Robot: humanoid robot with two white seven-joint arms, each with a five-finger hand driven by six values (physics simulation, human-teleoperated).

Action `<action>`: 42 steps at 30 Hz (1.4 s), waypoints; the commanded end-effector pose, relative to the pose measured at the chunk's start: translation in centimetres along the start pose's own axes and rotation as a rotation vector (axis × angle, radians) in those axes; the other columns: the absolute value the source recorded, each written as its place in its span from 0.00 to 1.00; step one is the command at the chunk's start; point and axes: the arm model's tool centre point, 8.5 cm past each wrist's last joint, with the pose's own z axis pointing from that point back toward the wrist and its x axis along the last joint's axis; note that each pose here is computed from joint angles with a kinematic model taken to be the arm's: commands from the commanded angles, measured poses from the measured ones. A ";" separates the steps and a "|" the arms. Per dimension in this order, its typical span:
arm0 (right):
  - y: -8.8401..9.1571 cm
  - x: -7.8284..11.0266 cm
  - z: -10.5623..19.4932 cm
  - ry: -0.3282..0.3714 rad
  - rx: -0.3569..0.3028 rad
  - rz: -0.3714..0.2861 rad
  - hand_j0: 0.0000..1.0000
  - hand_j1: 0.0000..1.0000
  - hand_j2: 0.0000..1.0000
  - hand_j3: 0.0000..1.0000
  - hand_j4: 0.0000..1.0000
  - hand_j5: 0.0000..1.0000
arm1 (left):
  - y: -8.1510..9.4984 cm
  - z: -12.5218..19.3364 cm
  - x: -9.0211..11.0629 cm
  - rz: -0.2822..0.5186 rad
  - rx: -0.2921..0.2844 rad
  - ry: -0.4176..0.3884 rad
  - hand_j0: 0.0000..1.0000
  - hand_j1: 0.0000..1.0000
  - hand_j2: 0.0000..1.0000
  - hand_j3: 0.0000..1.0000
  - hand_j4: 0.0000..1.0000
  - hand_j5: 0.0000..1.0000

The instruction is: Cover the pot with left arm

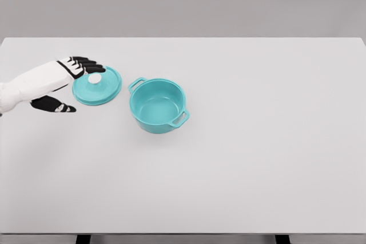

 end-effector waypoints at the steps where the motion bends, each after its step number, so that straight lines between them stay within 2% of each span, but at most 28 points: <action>1: 0.0 0.0 0.0 0.000 0.004 -0.002 1.00 1.00 1.00 1.00 1.00 1.00 | -0.4 -0.1 0.1 0.016 -0.008 -0.004 1.00 1.00 1.00 1.00 1.00 1.00; 5: 0.0 -0.2 0.0 0.003 0.001 -0.005 1.00 1.00 1.00 1.00 1.00 1.00 | -0.7 -0.1 -0.3 0.045 -0.008 0.000 1.00 1.00 1.00 1.00 1.00 1.00; 6: 0.0 -0.2 0.0 0.003 0.001 -0.005 1.00 1.00 1.00 1.00 1.00 1.00 | -1.0 -0.8 -0.1 0.046 -0.029 -0.016 1.00 1.00 1.00 1.00 1.00 1.00; 9: 0.0 -0.2 0.0 0.003 0.001 -0.005 1.00 1.00 1.00 1.00 1.00 1.00 | -1.8 -1.4 -2.8 0.070 -0.084 0.042 1.00 1.00 1.00 1.00 1.00 1.00; 11: 0.0 -0.2 0.0 0.003 0.001 -0.005 1.00 1.00 1.00 1.00 1.00 1.00 | -1.6 -1.3 -3.6 0.081 -0.080 0.063 1.00 1.00 1.00 1.00 1.00 1.00; 13: 0.0 -0.2 0.0 0.003 0.001 -0.005 1.00 1.00 1.00 1.00 1.00 1.00 | -0.3 -0.7 -5.6 0.072 -0.067 0.124 1.00 1.00 1.00 1.00 1.00 1.00; 14: 0.0 -0.2 0.0 0.003 0.001 -0.005 1.00 1.00 1.00 1.00 1.00 1.00 | 0.3 -1.0 -6.1 0.063 -0.064 0.133 1.00 1.00 1.00 1.00 1.00 1.00; 15: 0.0 -0.2 0.0 0.003 0.001 -0.005 1.00 1.00 1.00 1.00 1.00 1.00 | 0.2 -1.8 -6.6 0.075 -0.060 0.140 1.00 1.00 1.00 1.00 1.00 1.00; 18: 0.0 -0.2 0.0 0.003 0.001 -0.005 1.00 1.00 1.00 1.00 1.00 1.00 | 0.4 -3.1 -6.4 0.078 -0.052 0.123 1.00 1.00 1.00 1.00 1.00 1.00; 21: 0.0 -0.2 0.0 0.003 0.001 -0.005 1.00 1.00 1.00 1.00 1.00 1.00 | -0.5 -3.3 -6.8 0.100 -0.150 0.129 1.00 1.00 1.00 1.00 1.00 1.00; 23: 0.0 -0.2 0.0 0.003 0.001 -0.005 1.00 1.00 1.00 1.00 1.00 1.00 | -0.7 -3.9 -6.3 0.188 -0.122 0.092 1.00 1.00 1.00 1.00 1.00 1.00; 26: 0.0 -0.2 0.0 0.003 0.001 -0.005 1.00 1.00 1.00 1.00 1.00 1.00 | 0.0 -4.6 -6.0 0.323 -0.040 0.048 1.00 1.00 1.00 1.00 1.00 1.00; 28: 0.0 -0.2 0.0 0.003 0.001 -0.005 1.00 1.00 1.00 1.00 1.00 1.00 | 0.1 -4.6 -6.4 0.354 -0.015 0.054 1.00 1.00 1.00 1.00 1.00 1.00; 30: 0.0 -0.2 0.0 0.003 0.001 -0.005 1.00 1.00 1.00 1.00 1.00 1.00 | -1.0 -6.3 -6.1 0.411 0.010 0.034 1.00 1.00 1.00 1.00 1.00 1.00; 31: 0.0 -0.2 0.0 0.003 0.001 -0.005 1.00 1.00 1.00 1.00 1.00 1.00 | -1.1 -6.1 -6.4 0.428 0.019 0.045 1.00 1.00 1.00 1.00 1.00 1.00; 35: 0.0 -0.1 0.0 0.002 0.001 -0.005 1.00 1.00 1.00 1.00 1.00 1.00 | -0.8 -6.5 -6.3 0.441 0.039 0.034 1.00 1.00 1.00 1.00 1.00 1.00; 42: 0.0 -0.2 0.0 0.003 0.001 -0.005 1.00 1.00 1.00 1.00 1.00 1.00 | -1.6 -6.1 -6.8 0.414 -0.011 0.061 0.97 0.97 0.97 0.97 0.97 0.97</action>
